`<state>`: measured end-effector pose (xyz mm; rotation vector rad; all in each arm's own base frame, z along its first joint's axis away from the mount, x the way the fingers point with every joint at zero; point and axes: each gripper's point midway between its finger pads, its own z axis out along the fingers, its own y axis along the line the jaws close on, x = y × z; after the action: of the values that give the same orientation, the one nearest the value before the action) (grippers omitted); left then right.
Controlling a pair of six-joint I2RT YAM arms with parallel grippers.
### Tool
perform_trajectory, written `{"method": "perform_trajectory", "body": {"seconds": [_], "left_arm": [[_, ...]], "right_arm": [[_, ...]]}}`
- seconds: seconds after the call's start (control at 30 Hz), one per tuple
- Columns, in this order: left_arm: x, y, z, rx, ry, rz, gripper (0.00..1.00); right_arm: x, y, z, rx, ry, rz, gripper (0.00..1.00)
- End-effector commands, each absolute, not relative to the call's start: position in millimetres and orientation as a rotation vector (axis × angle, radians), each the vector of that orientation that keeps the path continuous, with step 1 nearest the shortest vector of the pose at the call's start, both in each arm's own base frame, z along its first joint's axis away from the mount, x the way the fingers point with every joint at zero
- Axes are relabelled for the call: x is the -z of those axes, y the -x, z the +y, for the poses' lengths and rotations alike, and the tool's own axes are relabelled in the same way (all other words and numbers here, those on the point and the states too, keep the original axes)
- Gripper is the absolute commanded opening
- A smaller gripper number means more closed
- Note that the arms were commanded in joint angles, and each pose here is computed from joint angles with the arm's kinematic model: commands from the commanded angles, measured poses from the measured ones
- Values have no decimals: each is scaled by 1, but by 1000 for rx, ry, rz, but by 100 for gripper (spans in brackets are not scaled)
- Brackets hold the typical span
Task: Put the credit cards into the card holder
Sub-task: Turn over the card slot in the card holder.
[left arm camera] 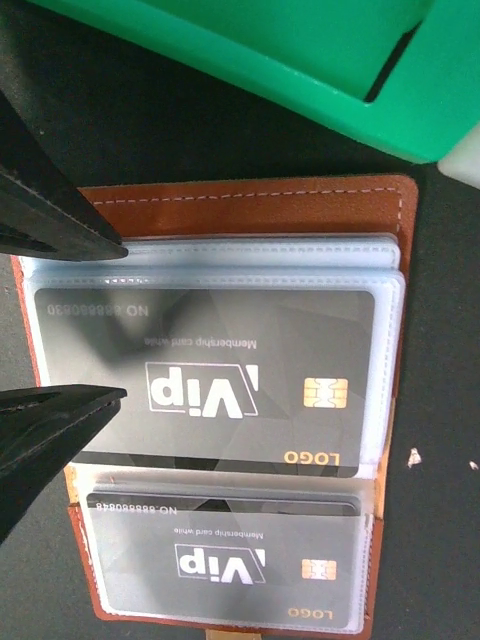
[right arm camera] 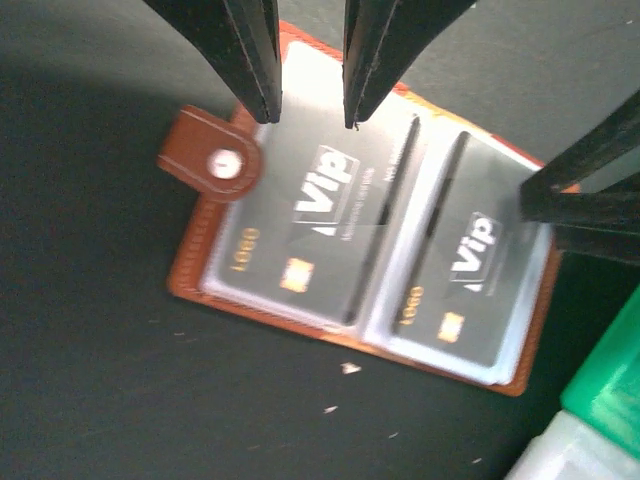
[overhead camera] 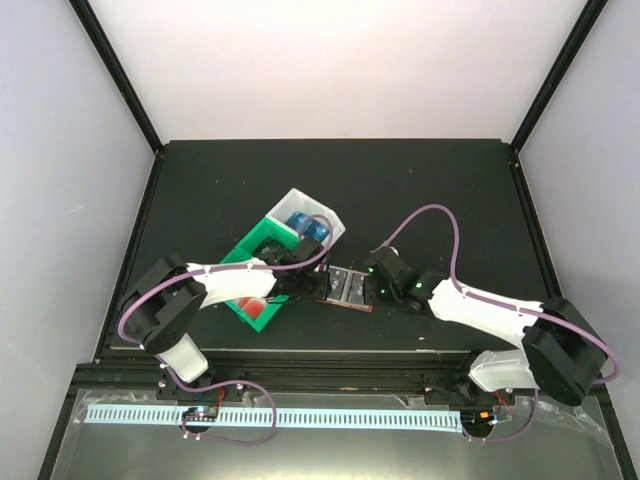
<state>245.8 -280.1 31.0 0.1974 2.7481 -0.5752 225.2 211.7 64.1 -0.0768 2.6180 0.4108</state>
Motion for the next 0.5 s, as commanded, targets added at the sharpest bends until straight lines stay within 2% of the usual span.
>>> {"method": "perform_trajectory", "body": {"seconds": [0.0,0.47], "left_arm": [[-31,-248,-283,647,-153,2746,36],[-27,-246,-280,708,-121,2756,37]], "right_arm": [[-67,-225,248,-559,180,2622,20],[-46,-229,293,-710,265,2683,17]]}}
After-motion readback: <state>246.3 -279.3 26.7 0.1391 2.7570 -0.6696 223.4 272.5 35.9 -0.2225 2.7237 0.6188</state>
